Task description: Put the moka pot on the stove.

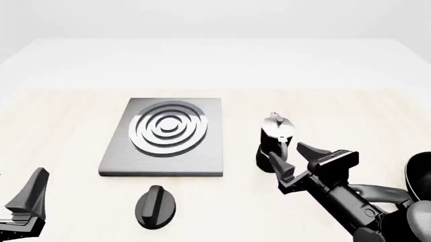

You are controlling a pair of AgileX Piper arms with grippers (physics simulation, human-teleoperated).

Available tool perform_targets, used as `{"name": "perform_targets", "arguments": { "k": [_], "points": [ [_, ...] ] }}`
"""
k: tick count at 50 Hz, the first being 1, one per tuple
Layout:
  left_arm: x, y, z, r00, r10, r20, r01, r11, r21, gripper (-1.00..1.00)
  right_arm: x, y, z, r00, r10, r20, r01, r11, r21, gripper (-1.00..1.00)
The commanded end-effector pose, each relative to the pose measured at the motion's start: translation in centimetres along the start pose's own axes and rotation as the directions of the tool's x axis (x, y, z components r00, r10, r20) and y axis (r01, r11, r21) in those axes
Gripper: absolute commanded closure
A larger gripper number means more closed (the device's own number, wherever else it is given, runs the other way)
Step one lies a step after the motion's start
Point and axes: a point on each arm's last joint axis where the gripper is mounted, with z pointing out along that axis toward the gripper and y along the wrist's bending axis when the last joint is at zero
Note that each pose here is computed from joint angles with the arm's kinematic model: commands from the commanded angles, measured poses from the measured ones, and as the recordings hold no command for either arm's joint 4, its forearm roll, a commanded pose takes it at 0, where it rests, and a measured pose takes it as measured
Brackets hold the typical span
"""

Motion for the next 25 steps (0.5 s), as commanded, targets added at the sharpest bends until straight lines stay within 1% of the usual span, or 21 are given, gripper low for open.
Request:
{"name": "perform_targets", "arguments": {
  "k": [1,8,14,25],
  "points": [
    [0.00,0.00,0.00,1.000,0.000,0.000,0.000,1.000,0.000,-1.00,0.37,0.07,0.50,1.000,0.007,-0.016,-0.007,1.000,-0.003,-1.00],
    [0.00,0.00,0.00,1.000,0.000,0.000,0.000,1.000,0.000,-1.00,0.68,0.15,0.70,1.000,0.007,-0.029,-0.007,1.000,-0.006,-1.00],
    [0.00,0.00,0.00,1.000,0.000,0.000,0.000,1.000,0.000,-1.00,0.95,0.00,0.77,0.999,0.020,-0.042,-0.020,1.000,0.001,-1.00],
    [0.00,0.00,0.00,1.000,0.000,0.000,0.000,1.000,0.000,-1.00,1.34,-0.10,1.15,0.998,0.018,-0.058,-0.018,1.000,0.005,-1.00]
  ]
}}
